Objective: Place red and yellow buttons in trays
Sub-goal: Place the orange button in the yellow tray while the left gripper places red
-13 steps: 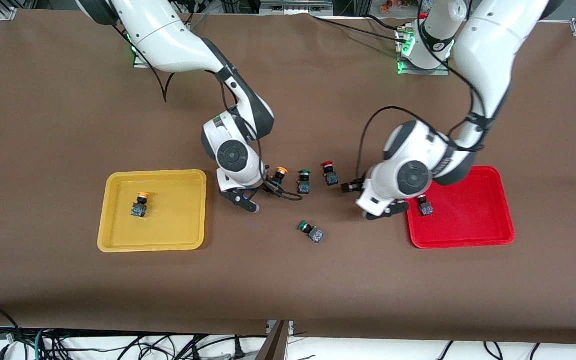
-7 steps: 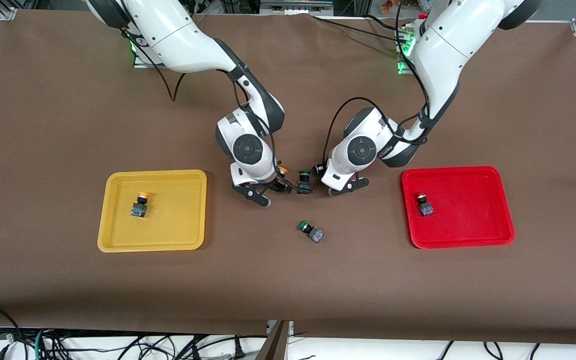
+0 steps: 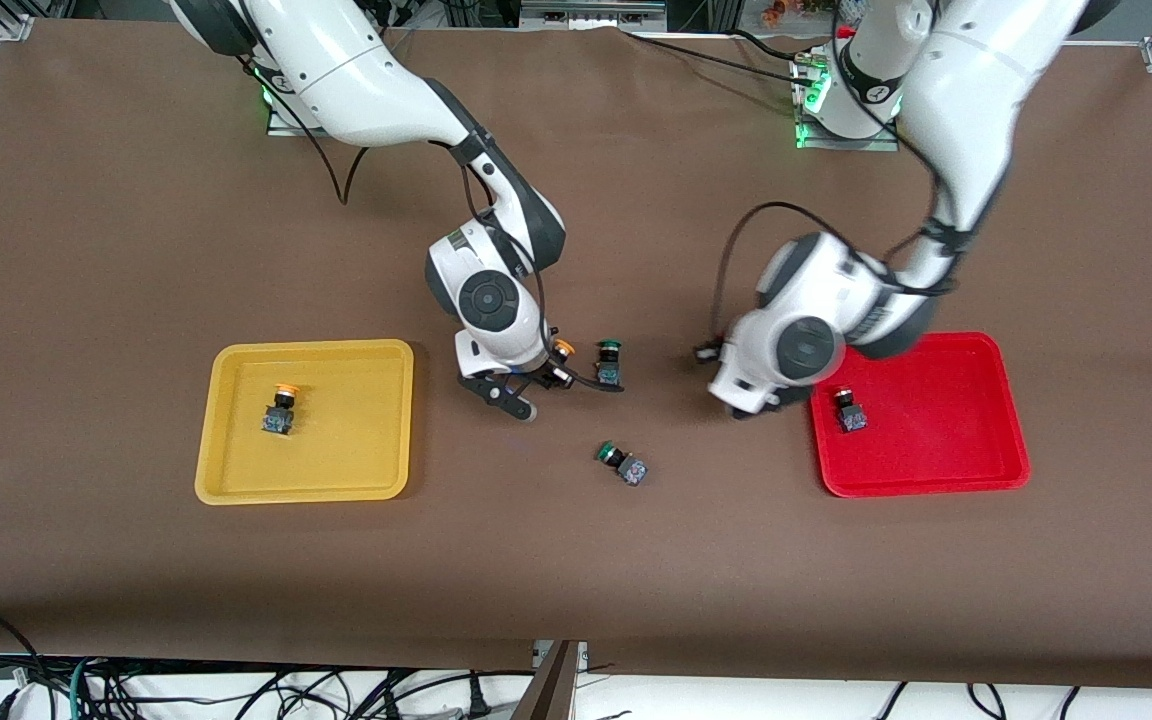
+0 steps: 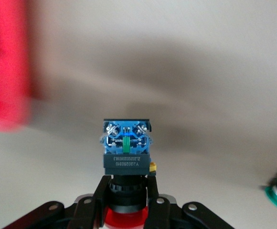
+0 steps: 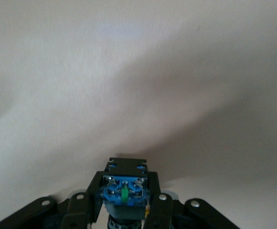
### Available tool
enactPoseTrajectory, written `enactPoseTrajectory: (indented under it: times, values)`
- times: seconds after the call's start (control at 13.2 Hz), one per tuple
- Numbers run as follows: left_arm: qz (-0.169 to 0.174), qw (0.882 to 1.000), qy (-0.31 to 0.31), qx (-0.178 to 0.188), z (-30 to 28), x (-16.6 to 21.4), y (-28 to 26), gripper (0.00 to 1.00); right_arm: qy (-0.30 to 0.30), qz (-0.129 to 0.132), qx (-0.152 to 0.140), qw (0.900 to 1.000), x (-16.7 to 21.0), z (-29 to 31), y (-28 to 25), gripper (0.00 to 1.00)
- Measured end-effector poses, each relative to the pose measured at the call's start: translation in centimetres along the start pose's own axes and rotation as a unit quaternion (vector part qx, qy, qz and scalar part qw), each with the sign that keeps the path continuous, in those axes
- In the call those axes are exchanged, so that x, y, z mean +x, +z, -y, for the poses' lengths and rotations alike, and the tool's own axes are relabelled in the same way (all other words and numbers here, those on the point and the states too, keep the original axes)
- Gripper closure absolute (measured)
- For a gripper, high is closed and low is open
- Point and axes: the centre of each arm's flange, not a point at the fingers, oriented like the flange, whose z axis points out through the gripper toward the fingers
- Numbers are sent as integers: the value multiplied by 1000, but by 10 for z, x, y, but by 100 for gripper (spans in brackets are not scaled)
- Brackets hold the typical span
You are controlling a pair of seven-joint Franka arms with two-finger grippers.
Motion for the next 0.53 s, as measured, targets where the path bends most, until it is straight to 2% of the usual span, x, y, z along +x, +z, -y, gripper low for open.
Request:
enactPoseTrajectory:
  times: [0.15, 0.23, 0.38, 0.53]
  values:
    - [3, 1000, 18, -18, 73, 40, -46, 66, -42, 18, -28, 999, 51, -28, -34, 59]
    - [0, 999, 29, -24, 103, 56, -53, 66, -69, 32, -40, 996, 85, -53, -56, 59]
    - [-15, 998, 53, -15, 150, 84, -48, 66, -119, 64, -56, 989, 153, -113, -86, 59]
    - [-26, 998, 65, 0, 165, 103, -27, 66, -154, 88, -67, 982, 203, -172, -84, 59]
